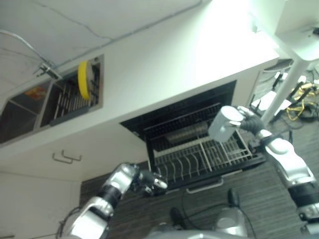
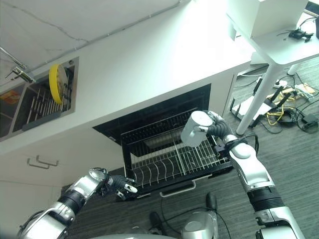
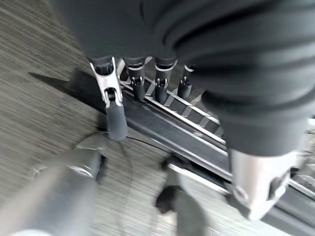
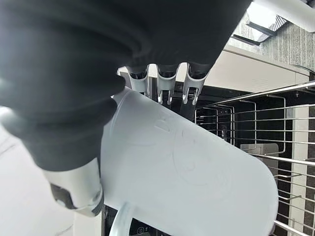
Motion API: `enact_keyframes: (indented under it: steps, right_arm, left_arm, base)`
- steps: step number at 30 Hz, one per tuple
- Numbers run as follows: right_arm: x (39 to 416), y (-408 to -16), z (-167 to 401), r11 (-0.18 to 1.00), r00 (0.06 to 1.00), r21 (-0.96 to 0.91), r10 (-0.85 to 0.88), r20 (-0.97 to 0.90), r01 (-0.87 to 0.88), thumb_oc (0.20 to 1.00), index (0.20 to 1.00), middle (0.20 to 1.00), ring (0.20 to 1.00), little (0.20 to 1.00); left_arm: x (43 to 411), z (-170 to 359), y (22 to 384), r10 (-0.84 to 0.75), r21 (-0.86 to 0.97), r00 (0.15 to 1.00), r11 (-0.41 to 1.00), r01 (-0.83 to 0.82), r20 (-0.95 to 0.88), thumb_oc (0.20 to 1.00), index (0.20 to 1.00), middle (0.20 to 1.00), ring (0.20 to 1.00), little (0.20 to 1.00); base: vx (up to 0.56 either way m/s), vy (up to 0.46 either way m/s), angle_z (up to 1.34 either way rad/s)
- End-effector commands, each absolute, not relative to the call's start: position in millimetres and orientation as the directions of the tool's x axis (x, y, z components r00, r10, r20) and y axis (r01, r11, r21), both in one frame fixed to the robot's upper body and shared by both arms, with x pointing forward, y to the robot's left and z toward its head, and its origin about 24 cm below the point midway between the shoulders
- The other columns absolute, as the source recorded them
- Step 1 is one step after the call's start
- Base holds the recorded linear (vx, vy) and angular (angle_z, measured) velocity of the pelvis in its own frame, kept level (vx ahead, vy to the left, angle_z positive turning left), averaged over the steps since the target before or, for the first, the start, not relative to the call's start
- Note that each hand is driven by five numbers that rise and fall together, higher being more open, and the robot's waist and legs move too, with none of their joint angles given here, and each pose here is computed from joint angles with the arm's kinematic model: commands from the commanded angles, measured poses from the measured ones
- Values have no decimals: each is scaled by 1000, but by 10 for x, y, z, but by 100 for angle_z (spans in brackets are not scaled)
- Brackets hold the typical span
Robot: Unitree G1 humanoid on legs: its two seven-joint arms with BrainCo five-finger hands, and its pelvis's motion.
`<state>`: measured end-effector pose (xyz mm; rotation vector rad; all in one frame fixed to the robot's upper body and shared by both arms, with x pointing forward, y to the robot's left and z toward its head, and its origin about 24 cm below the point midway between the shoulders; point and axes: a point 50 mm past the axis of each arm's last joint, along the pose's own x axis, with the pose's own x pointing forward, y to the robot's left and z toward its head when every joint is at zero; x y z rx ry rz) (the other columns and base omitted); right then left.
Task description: Place the dishes in the dishwasher.
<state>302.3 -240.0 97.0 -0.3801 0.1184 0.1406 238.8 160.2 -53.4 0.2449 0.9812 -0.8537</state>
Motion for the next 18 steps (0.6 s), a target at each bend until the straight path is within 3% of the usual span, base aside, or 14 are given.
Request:
enact_keyframes:
  steps: [1,2,4,8,10,13,18]
  right_arm:
    - [3098,-2340,1338,922,989,-369,142,46,-115,200,200,200,200,200]
    - [3045,-2396,1295,927,991,-361,121,47,-96,200,200,200,200,200]
    - [2975,-2457,1213,933,995,-352,93,44,-72,200,200,200,200,200]
    - [2915,-2482,1068,940,998,-338,61,32,-47,200,200,200,200,200]
    - [2892,-2455,996,943,998,-331,48,27,-36,200,200,200,200,200]
    - [2888,-2419,927,947,999,-321,28,21,-19,200,200,200,200,200]
    - [2955,-2372,873,947,1000,-321,-15,3,15,200,200,200,200,200]
  left_arm:
    - [2351,-493,1696,-556,-259,405,766,588,-726,1000,1000,1000,1000,1000]
    - [2462,-248,1652,-607,-290,514,770,568,-606,1000,1000,1000,1000,1000]
    - [2568,92,1616,-666,-332,631,745,578,-398,1000,1000,1000,1000,1000]
    - [2688,549,1642,-630,-373,776,728,575,-35,1000,1000,1000,1000,1000]
    - [2702,777,1661,-576,-394,803,710,584,152,1000,1000,1000,1000,1000]
    - [2707,936,1710,-475,-437,832,708,555,287,1000,1000,1000,1000,1000]
    - [2745,898,1634,-456,-386,856,765,516,242,1000,1000,1000,1000,1000]
  base:
    - [0,-65,8]
    - [-2,-85,5]
    - [10,-99,10]
    - [30,-81,14]
    - [22,-122,2]
    - [11,-129,3]
    - [14,-140,9]
